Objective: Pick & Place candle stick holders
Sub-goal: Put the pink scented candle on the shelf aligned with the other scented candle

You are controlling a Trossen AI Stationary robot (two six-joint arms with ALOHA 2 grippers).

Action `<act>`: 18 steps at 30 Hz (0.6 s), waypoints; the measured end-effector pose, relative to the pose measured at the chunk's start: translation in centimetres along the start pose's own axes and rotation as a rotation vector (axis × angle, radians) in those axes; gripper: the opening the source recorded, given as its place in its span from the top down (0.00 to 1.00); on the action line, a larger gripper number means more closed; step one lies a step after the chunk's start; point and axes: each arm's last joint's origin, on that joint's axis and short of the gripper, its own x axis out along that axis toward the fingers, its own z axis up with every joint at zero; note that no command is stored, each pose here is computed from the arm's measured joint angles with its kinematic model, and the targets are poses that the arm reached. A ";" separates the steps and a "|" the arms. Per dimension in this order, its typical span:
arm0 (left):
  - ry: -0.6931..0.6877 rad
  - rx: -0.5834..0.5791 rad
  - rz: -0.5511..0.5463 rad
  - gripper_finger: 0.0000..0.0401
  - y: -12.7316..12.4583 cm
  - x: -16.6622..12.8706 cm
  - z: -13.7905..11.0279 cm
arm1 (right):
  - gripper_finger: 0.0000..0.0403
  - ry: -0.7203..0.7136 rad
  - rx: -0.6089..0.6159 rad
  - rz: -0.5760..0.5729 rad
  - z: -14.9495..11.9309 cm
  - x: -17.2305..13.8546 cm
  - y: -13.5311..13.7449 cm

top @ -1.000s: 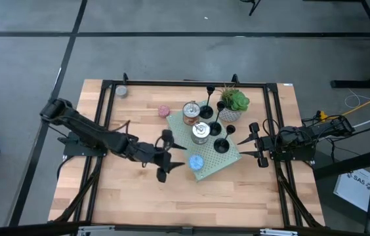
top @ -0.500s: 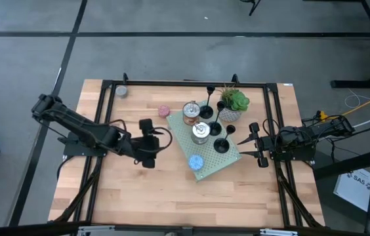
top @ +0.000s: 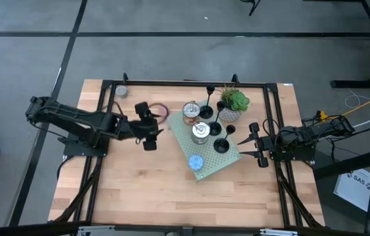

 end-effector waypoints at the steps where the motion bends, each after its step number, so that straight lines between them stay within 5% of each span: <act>1: -0.001 -0.011 -0.014 0.34 0.5 0.0 -0.1 | 0.57 0.000 0.000 0.000 0.0 0.0 0.0; 6: 0.030 -0.058 -0.029 0.34 2.5 0.4 -1.7 | 0.57 0.000 0.000 0.000 0.0 0.0 0.0; 18: 0.092 -0.265 0.140 0.34 6.6 3.1 -6.3 | 0.57 0.000 0.000 0.000 0.0 0.0 0.0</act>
